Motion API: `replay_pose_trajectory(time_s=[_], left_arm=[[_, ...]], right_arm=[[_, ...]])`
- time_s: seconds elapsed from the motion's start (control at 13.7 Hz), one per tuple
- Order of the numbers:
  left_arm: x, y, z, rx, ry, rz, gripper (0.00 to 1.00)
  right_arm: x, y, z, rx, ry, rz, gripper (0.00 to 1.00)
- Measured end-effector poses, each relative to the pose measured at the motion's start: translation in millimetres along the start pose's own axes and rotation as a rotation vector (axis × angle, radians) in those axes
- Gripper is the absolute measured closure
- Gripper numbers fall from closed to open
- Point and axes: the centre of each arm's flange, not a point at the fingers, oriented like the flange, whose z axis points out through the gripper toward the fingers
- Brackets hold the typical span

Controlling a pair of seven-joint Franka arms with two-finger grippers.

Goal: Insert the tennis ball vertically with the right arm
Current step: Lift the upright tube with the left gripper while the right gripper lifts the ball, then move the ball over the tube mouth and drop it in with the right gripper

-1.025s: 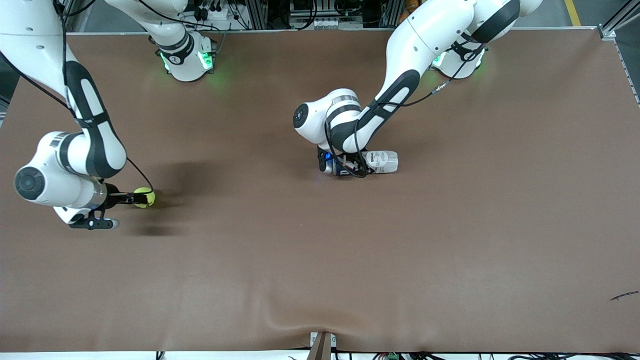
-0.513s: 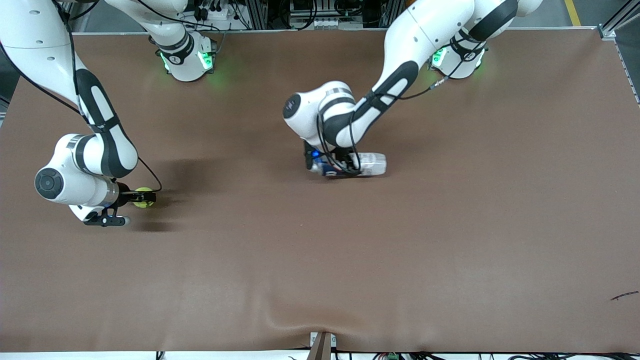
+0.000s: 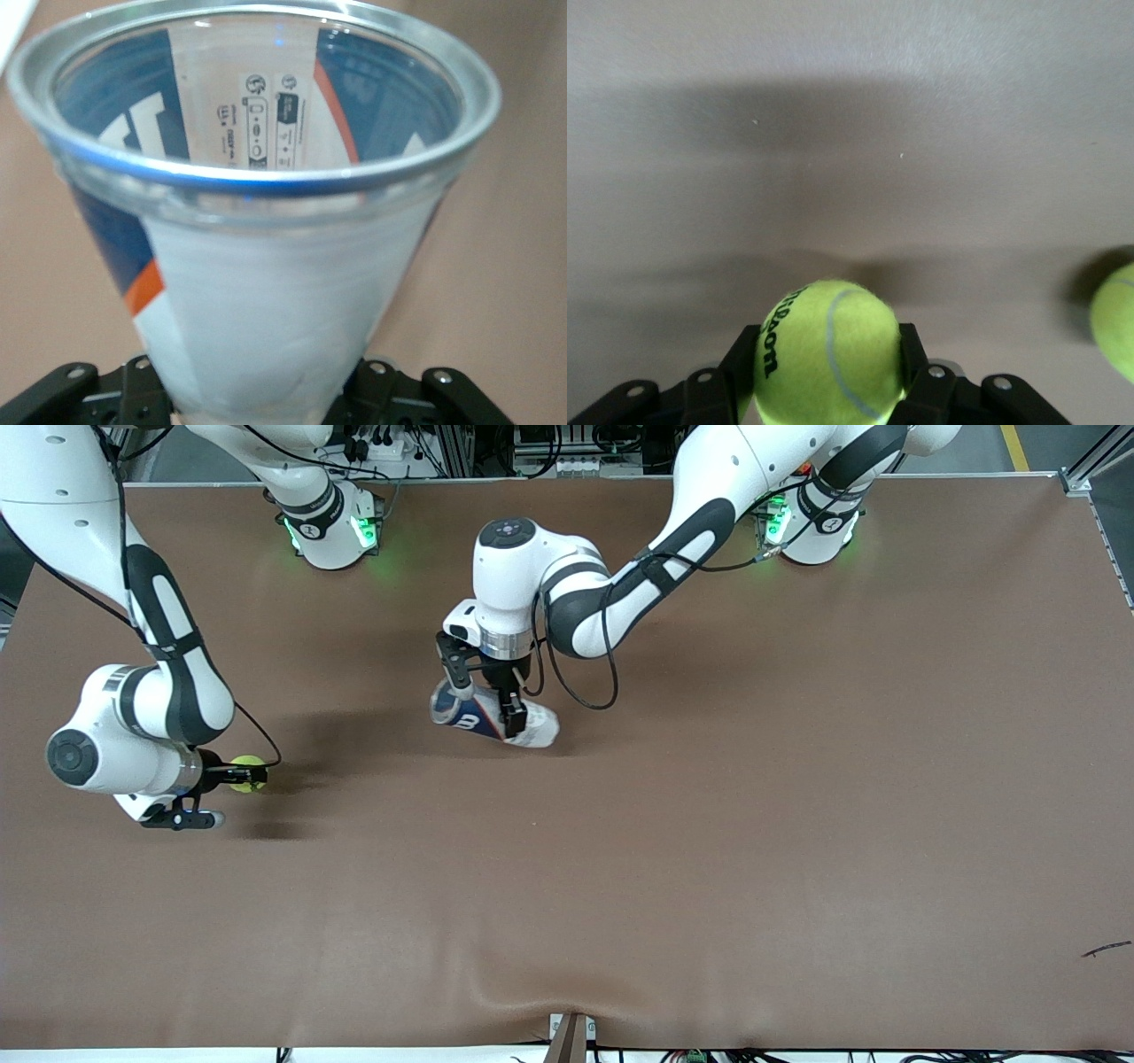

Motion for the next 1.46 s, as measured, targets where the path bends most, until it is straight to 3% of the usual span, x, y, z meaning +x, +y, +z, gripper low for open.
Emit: replay_pose_trajectory(time_s=[0.22,0.59,0.81,1.1,1.46], left_arm=[[4,-17,10,-0.049,0.218,-0.134,0.39],[-35,-23,80,-0.142,0.345,-0.259,0.38],[-66,-32,116,-0.188,0.452,-0.281,0.38],[-69,-34,118,-0.199,0.478,-0.287,0.38],[-69,-33,118,-0.199,0.484,-0.283,0.38]], right_arm=[[10,2,-53,0.004,-0.030,0.002,0.33],[17,3,-149,0.003,-0.014,0.023,0.33],[12,-27,-194,0.041,-0.038,0.136,0.33],[4,-135,-237,0.058,-0.035,0.313,0.33],[-28,-274,-246,0.066,-0.046,0.425,0.33]])
